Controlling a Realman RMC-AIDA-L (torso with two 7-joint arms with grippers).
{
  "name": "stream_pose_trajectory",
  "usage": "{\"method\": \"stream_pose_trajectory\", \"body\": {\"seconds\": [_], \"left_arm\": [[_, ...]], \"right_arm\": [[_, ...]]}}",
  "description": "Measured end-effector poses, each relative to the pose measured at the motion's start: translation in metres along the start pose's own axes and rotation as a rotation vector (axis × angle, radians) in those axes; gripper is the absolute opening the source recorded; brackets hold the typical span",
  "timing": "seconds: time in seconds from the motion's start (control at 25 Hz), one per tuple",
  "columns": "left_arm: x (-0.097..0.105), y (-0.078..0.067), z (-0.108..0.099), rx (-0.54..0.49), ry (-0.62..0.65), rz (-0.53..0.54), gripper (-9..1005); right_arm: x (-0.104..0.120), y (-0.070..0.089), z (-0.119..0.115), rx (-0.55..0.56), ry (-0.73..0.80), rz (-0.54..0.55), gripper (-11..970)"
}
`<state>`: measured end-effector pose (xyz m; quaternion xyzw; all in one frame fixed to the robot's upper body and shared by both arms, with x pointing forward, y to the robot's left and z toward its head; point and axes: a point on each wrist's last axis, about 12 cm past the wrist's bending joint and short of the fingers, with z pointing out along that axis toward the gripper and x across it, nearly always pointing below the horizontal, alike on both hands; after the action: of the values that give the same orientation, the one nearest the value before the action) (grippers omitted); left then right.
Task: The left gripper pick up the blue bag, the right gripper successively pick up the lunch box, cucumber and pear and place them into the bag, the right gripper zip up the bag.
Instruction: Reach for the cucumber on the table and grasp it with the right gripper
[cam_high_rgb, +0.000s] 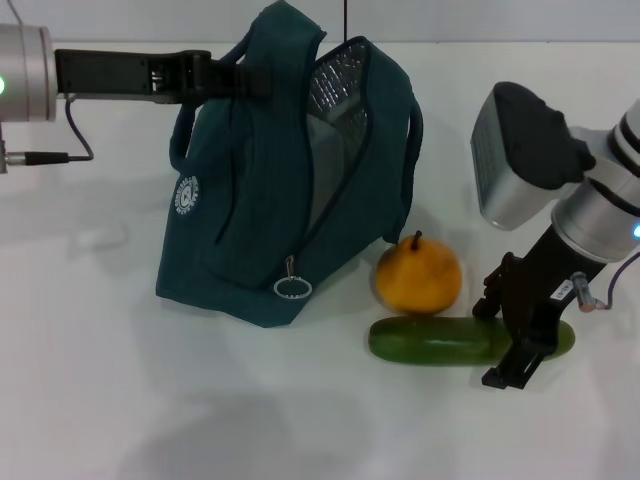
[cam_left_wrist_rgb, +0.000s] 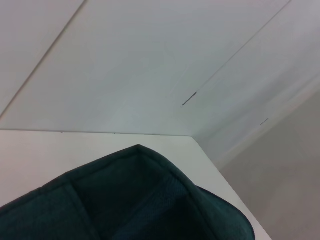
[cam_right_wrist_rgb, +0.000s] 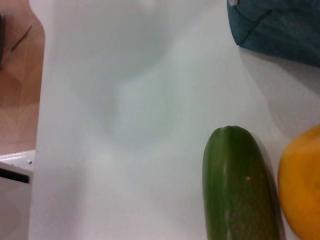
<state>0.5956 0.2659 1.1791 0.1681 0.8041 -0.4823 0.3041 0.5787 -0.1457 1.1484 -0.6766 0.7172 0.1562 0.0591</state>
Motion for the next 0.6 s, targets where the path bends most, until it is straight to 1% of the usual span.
{"method": "stream_pose_trajectory", "body": {"seconds": [0.36, 0.6], "left_arm": [[0.0004, -0.0004, 0.0001, 0.003, 0.003, 0.007, 61], [0.0005, -0.0004, 0.0002, 0.003, 0.003, 0.007, 61]], "right_arm": [[-0.0044, -0.0003, -0.0001, 0.008, 0.006, 0.007, 804], [-0.0076, -0.0005, 0.003, 0.018, 0.042, 0.003, 780]]}}
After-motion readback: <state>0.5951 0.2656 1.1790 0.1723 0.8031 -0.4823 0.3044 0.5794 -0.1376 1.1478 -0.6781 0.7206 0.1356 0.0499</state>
